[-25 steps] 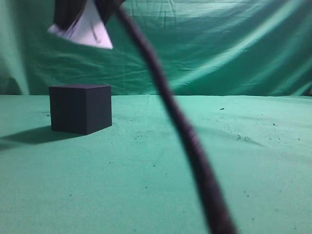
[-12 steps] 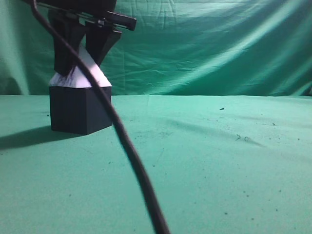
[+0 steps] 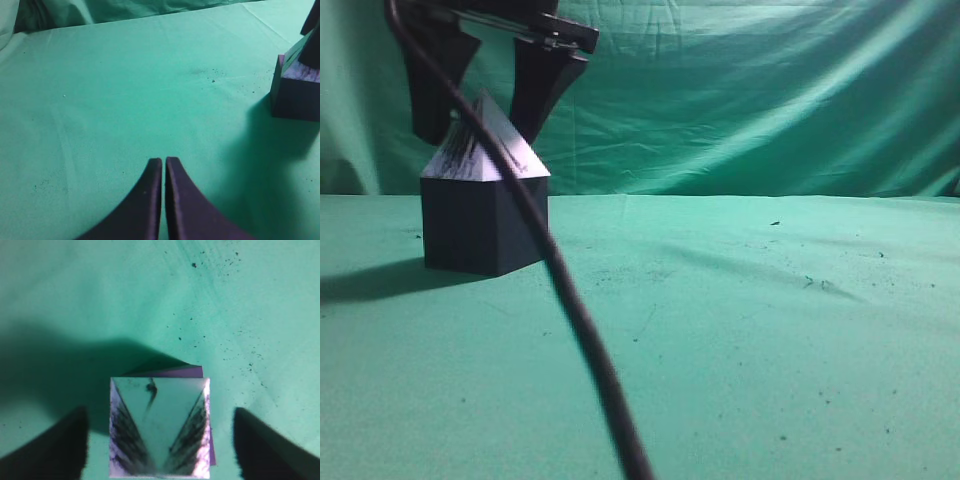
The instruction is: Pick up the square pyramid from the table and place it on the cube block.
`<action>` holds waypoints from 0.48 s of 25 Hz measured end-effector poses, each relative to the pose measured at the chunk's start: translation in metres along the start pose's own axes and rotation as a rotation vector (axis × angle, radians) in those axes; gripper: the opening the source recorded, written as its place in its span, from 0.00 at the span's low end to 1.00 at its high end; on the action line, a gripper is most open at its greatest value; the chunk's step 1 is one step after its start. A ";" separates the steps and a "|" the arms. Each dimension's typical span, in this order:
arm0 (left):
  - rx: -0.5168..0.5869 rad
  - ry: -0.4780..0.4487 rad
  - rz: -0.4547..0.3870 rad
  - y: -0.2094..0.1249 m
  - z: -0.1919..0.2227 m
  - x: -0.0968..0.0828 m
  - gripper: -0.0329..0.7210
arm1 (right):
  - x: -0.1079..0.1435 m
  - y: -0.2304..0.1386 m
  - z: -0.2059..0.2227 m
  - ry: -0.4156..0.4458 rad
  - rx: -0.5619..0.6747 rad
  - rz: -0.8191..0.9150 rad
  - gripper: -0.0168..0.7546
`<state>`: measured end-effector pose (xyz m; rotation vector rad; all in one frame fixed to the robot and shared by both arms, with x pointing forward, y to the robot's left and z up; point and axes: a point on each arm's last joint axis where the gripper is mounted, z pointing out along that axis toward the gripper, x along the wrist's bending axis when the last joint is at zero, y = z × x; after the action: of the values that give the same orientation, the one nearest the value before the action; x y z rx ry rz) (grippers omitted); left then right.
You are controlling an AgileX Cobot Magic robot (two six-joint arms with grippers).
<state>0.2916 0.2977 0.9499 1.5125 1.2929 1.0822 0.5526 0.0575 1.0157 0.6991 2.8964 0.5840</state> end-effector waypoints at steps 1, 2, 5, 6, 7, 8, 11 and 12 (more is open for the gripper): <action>0.000 0.000 0.000 0.000 0.000 0.000 0.04 | 0.000 0.000 -0.004 -0.003 -0.006 -0.001 0.79; 0.000 0.000 0.000 0.000 0.000 0.000 0.04 | 0.000 0.001 -0.008 -0.004 -0.011 -0.002 0.84; 0.000 0.000 0.000 0.000 0.000 0.000 0.04 | 0.001 0.006 -0.032 -0.014 -0.043 -0.012 0.84; 0.000 0.000 0.000 0.000 0.000 0.000 0.04 | 0.002 0.008 -0.043 -0.019 -0.056 -0.016 0.84; 0.000 0.000 0.000 0.000 0.000 0.000 0.04 | 0.002 0.011 -0.056 -0.022 -0.073 -0.019 0.79; 0.000 0.000 0.000 0.000 0.000 0.000 0.04 | 0.003 0.012 -0.069 -0.026 -0.083 -0.024 0.71; 0.000 0.000 0.000 0.000 0.000 0.000 0.04 | 0.005 0.016 -0.115 -0.052 -0.133 -0.040 0.42; 0.000 0.000 0.000 0.000 0.000 0.000 0.04 | 0.006 0.016 -0.130 -0.071 -0.157 -0.039 0.29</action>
<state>0.2916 0.2977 0.9499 1.5125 1.2929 1.0822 0.5296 0.0285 1.1412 0.6273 2.7559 0.7559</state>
